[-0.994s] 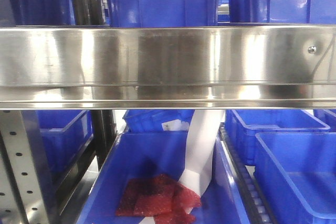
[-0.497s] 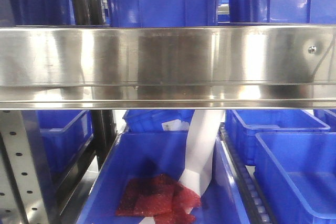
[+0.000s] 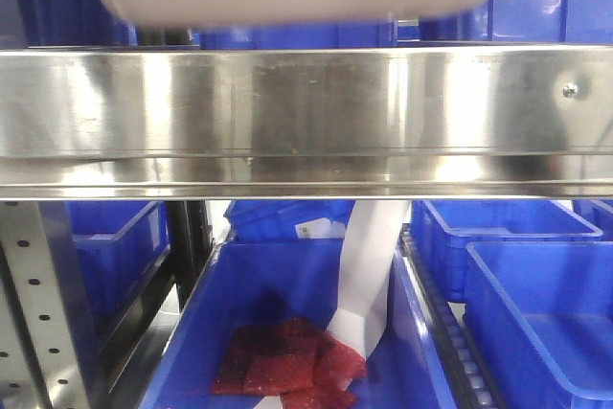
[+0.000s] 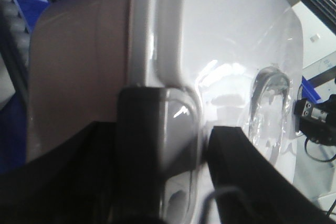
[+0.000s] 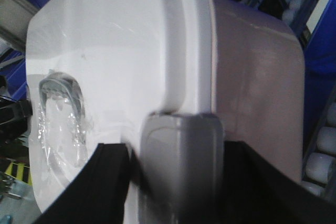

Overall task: Grab white bin and place on right shelf
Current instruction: 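Raise the bin with both grippers above the upper shelf rollers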

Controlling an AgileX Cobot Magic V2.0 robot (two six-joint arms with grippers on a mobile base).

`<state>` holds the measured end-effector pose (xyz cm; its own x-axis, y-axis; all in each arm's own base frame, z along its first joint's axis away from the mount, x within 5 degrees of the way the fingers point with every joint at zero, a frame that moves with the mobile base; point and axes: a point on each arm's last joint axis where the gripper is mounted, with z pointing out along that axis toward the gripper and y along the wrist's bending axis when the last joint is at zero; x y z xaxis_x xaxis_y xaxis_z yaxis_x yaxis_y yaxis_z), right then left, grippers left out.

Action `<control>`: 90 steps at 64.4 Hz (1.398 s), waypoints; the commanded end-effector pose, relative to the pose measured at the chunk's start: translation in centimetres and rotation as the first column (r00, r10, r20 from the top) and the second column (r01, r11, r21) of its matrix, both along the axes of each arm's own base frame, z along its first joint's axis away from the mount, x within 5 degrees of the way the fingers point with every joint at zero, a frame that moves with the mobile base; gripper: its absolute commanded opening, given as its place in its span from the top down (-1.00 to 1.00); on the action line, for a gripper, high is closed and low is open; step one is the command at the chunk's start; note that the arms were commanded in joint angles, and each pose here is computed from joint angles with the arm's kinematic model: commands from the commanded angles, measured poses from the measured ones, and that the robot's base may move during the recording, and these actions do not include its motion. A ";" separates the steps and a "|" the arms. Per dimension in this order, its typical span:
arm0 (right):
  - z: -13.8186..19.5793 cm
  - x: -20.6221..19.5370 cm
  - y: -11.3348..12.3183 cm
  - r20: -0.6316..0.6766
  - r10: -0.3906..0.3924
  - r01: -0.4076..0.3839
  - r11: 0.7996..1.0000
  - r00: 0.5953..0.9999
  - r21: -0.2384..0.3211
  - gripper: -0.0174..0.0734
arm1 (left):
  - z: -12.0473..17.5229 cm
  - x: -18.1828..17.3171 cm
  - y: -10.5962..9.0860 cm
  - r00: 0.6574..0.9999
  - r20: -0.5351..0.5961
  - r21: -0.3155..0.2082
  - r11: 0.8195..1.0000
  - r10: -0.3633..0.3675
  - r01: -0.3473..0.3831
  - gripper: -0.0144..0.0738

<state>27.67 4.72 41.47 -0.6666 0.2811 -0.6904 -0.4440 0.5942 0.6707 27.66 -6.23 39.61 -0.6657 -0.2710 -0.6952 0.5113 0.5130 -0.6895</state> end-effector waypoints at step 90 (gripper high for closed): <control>-1.0 2.7 -2.0 -0.062 -0.034 0.040 0.993 0.998 0.109 -0.74 | -1.5 3.0 0.3 0.993 -0.092 -0.170 0.984 -0.068 0.052 -0.47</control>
<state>31.26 2.87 37.96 -0.7403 0.3429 -0.5783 -0.3218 0.5744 0.7527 31.53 -5.74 35.33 -0.7844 -0.3027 -0.5415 0.3982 0.4237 -0.8136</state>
